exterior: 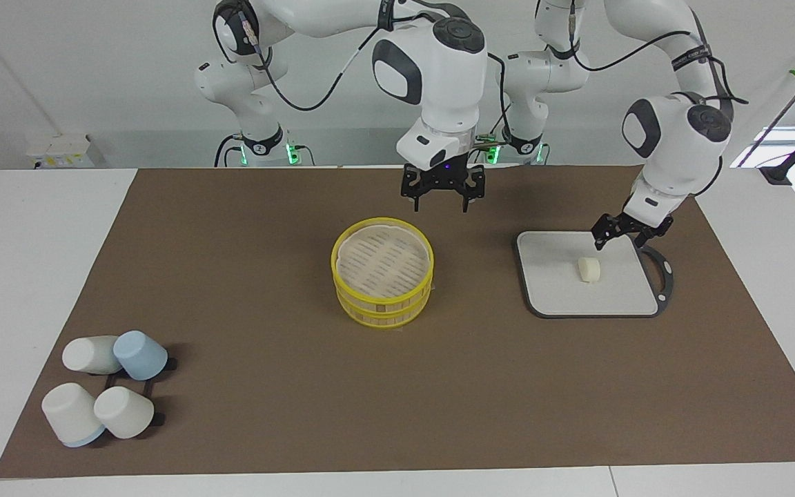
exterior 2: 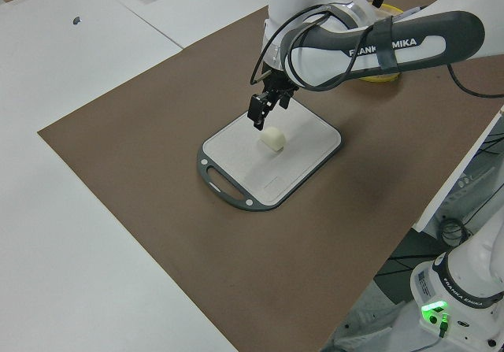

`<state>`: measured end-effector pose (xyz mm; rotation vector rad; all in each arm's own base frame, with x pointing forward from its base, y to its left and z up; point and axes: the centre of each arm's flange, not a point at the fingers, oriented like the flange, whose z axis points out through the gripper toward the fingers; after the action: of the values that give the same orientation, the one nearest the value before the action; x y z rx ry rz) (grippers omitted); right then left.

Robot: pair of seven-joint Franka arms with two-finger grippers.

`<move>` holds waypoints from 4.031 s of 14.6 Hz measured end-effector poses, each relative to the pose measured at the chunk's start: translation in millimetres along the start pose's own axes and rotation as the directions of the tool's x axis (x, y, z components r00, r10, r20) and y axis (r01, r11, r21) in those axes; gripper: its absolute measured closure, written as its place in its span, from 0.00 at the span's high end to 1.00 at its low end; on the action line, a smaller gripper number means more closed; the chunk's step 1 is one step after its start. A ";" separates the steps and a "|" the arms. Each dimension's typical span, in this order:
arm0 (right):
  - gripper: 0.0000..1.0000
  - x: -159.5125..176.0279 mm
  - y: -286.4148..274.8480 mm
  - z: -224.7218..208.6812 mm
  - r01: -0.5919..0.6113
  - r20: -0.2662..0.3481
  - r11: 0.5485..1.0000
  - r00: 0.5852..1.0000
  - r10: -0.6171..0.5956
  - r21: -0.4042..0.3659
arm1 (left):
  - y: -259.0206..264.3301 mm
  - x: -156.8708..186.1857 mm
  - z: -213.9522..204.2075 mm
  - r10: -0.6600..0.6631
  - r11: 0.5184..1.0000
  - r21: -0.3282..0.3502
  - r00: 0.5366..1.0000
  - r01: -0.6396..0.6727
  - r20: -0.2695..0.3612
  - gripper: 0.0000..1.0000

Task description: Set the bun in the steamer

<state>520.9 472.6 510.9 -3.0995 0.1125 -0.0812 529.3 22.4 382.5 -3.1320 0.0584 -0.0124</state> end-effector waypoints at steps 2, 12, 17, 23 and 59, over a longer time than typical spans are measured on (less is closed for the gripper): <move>1.00 -12.1 0.8 34.6 0.015 0.000 1.000 1.000 -0.015 -0.002 | 5.5 3.1 24.8 0.011 1.000 0.003 1.000 -0.011 -0.004 1.00; 1.00 -40.4 10.9 107.4 0.116 -0.004 0.991 0.993 -0.117 -0.061 | 12.3 -6.6 65.8 0.023 1.000 0.006 0.999 -0.022 -0.038 0.89; 0.91 -34.8 15.2 117.4 0.191 -0.026 0.981 0.981 -0.192 -0.041 | 13.6 -6.9 66.4 0.024 1.000 0.006 0.999 -0.023 -0.040 0.28; 0.63 -28.6 23.7 122.8 0.221 -0.022 0.974 0.975 -0.222 -0.046 | 16.8 2.7 50.5 0.013 1.000 -0.004 1.000 -0.013 -0.022 0.14; 0.09 87.2 330.9 -16.8 0.326 0.185 0.945 0.930 -0.316 -0.025 | 488.1 -26.8 30.5 -0.308 0.947 -0.105 0.951 0.304 -0.019 0.23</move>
<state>583.2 135.7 518.6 -3.1278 -0.4070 0.1948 484.6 -464.1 347.3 -3.2041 -0.4414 -0.0689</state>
